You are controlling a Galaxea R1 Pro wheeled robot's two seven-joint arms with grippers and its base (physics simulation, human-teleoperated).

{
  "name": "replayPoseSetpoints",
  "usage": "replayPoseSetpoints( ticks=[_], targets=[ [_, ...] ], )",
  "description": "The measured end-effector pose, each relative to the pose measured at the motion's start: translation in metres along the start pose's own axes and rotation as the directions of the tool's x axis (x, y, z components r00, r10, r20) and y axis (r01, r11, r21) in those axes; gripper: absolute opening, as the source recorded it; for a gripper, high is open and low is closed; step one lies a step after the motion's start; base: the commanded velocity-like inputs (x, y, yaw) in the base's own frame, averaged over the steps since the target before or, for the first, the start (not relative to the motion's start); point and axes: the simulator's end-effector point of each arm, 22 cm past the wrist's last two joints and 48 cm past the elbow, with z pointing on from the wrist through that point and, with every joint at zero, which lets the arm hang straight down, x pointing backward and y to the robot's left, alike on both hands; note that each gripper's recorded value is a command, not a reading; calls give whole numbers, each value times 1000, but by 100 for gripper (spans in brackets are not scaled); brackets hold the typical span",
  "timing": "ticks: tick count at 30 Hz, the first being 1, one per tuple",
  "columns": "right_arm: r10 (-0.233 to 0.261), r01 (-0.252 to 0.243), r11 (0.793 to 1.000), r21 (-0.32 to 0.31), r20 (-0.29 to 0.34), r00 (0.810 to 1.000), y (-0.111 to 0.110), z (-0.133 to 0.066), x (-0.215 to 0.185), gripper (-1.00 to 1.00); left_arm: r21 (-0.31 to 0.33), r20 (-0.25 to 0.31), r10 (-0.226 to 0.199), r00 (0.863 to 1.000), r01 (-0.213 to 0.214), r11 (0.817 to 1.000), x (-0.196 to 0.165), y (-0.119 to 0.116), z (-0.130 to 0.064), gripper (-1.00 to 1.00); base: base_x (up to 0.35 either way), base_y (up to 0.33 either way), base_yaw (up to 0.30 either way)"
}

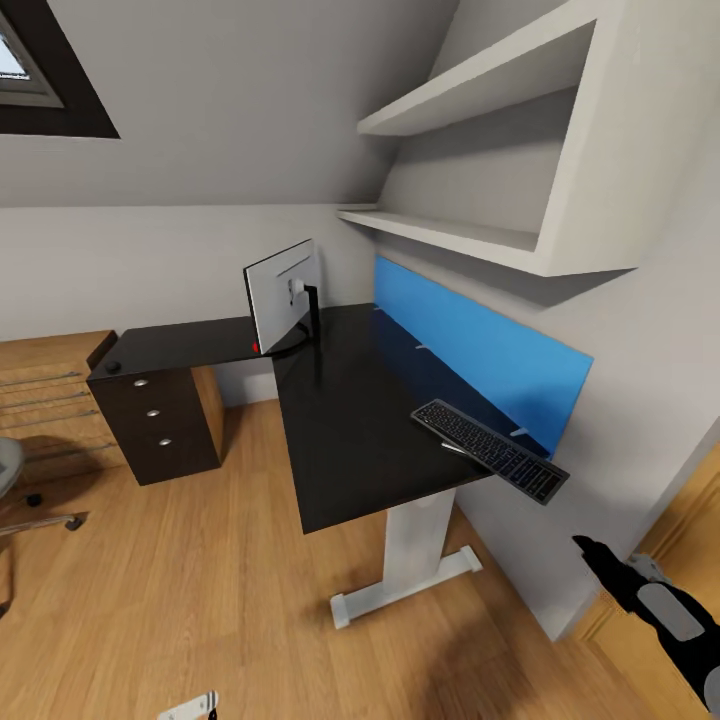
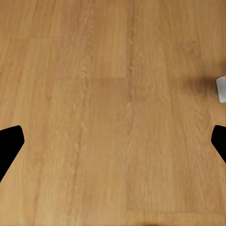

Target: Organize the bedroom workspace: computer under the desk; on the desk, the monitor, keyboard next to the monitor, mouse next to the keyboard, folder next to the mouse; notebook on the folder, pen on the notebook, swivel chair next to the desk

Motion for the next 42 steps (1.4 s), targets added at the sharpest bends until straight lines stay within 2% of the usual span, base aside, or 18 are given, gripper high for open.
replayPoseSetpoints(
  ticks=[4, 8, 13, 25, 36, 42],
  targets=[
    [95, -95, 995, -34, -1, 995, 15, 0, -15, 100, -1, 5, -4, 1000, 4, 1000, -1, 0, 0, 100, 80, -69, 0],
    [196, -196, 978, -67, -17, 981, 25, -2, -25, 100, -5, 7, -8, 1000, 8, 1000, -2, 2, 0, 100, 174, -161, 0],
    [277, -282, 954, -98, -63, 959, 35, -4, -26, 100, -11, 8, -14, 1000, 14, 1000, -2, 4, 0, 100, 219, -213, 0],
    [299, -315, 942, -112, -139, 944, 48, -5, -5, 100, -13, 8, -19, 1000, 19, 1000, -2, 4, 0, 100, 171, -159, 0],
    [299, -319, 940, -116, -164, 940, 51, -5, 0, 100, -8, 11, -20, 1000, 20, 1000, -3, 1, 0, 100, 18, -16, 0],
    [295, -320, 940, -118, -187, 937, 53, -6, 6, 100, 9, 47, -35, 998, 35, 999, -21, -6, 2, 100, 1, -1, 0]
  ],
)
